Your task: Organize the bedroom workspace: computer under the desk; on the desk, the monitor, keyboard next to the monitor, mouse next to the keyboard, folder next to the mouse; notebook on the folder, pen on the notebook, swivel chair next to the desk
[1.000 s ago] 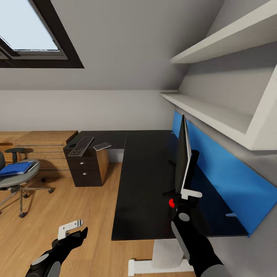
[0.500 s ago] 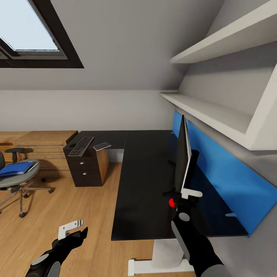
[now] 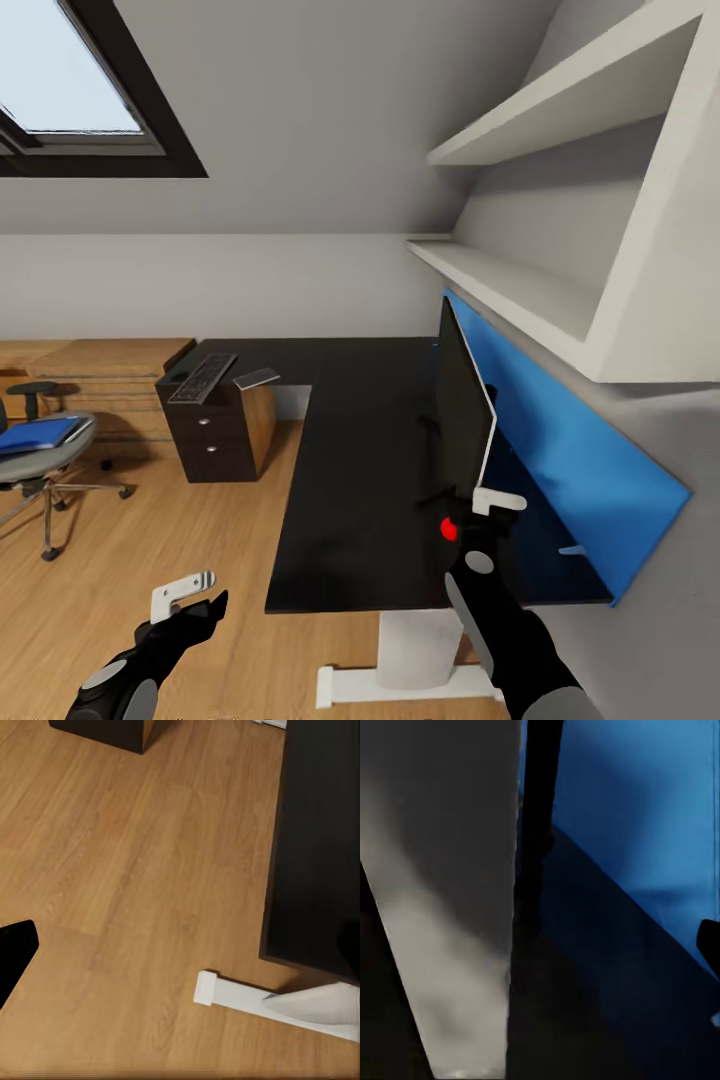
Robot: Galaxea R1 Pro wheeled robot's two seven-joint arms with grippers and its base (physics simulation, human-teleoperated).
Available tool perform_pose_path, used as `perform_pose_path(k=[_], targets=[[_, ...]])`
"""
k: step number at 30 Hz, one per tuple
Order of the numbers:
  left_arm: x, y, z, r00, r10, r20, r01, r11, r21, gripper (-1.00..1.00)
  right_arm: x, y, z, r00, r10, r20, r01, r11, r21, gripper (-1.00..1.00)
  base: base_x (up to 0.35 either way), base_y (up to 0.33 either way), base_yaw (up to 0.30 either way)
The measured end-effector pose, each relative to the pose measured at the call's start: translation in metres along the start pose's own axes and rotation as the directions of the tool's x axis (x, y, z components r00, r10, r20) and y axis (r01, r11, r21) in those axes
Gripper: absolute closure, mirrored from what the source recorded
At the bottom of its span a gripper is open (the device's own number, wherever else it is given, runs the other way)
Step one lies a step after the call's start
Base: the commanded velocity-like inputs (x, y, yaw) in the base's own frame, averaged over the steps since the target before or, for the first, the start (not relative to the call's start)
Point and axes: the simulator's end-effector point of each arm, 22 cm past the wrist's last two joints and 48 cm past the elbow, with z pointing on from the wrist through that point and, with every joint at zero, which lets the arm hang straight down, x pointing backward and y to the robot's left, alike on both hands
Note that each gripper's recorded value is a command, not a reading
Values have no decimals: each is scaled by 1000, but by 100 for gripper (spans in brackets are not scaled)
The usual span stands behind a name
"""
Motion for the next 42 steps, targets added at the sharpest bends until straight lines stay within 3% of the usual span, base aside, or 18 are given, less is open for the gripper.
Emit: perform_pose_path(k=[42], targets=[[0,1,0,1000,-1,0,1,1000,-2,-100,0,0,0,1000,-2,1,2,1000,-1,-100,-2,-63,0]])
